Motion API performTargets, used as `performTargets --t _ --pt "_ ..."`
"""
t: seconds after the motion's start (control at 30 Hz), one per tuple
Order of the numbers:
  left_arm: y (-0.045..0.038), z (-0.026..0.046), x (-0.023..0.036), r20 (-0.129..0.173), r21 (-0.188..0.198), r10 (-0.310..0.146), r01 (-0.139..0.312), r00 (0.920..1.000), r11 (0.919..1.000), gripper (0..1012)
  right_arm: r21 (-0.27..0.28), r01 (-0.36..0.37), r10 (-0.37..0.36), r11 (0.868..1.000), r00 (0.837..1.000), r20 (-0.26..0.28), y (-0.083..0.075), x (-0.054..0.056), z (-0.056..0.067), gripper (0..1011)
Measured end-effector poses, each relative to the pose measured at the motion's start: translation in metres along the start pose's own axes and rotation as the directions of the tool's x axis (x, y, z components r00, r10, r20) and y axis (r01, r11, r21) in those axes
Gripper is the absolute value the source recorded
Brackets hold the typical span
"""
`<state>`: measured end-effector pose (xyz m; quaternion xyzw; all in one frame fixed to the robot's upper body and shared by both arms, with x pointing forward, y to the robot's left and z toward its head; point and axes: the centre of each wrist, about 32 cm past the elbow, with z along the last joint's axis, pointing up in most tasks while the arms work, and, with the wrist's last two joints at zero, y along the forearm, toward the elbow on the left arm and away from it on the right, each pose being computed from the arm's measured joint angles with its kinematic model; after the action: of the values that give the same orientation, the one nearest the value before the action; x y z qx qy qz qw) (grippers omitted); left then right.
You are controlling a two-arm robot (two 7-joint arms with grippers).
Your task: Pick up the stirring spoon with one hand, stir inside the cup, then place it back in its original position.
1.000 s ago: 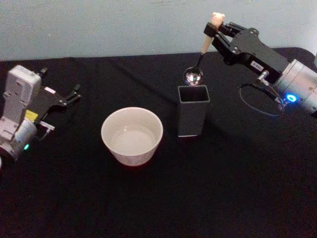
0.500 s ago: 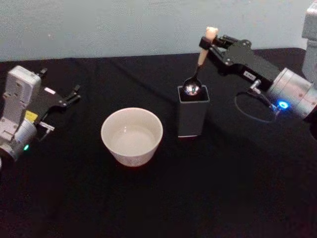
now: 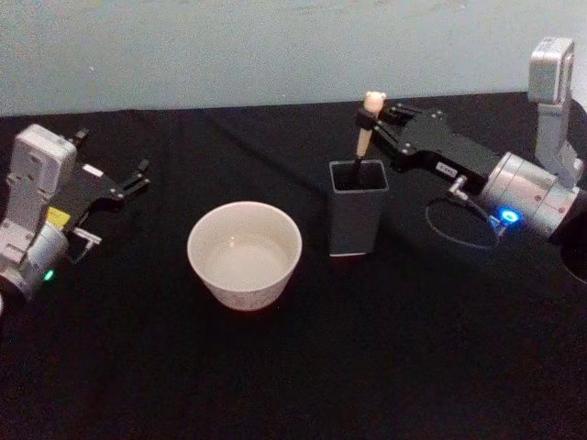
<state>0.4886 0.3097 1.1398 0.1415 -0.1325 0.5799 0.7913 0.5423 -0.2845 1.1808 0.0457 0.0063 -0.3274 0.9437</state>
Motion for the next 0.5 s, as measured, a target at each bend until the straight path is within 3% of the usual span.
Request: performTargets --t 0.5 --pt "0.0000 0.0000 0.0000 0.000 0.000 0.000 0.000 1.0000 1.0000 1001 -0.066 -0.006 0.005 0.998 1.000 -0.014 0.004 -0.002 -0.019 188"
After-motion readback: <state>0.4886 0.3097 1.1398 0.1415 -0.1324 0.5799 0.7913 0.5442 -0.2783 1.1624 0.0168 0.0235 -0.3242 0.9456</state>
